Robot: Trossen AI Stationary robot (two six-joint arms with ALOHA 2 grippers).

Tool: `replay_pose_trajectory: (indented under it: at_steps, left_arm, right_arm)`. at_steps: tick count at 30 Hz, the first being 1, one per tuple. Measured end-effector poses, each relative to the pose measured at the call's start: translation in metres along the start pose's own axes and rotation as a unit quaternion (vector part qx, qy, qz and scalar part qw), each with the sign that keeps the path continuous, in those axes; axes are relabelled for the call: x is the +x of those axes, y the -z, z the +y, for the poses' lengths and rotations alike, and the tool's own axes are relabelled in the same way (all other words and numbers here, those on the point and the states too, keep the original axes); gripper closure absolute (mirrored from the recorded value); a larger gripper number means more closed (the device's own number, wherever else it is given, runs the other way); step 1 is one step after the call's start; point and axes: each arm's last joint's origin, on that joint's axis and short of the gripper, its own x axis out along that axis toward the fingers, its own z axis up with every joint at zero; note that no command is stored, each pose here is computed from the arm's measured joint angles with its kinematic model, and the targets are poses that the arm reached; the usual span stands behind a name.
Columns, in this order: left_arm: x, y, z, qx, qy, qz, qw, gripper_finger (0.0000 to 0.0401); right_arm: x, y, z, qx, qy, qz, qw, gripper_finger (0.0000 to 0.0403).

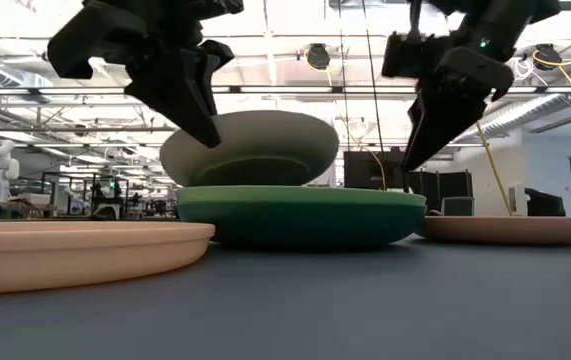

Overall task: Stack plastic plates
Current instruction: Stack the gray plate on the black plate

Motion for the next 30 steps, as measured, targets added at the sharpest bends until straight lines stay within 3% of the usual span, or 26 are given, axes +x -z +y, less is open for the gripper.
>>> replay_pose_trajectory:
  at_steps: [11, 30]
  left_arm:
    - [0.004, -0.006, 0.012, 0.015, 0.004, -0.032, 0.999, 0.0375]
    - [0.005, -0.008, 0.013, 0.008, 0.022, -0.044, 0.999, 0.0371]
  right_arm:
    - [-0.031, 0.006, 0.017, -0.03, 0.026, -0.069, 0.997, 0.0243]
    - [-0.034, 0.008, 0.022, -0.045, 0.047, -0.083, 0.994, 0.0243]
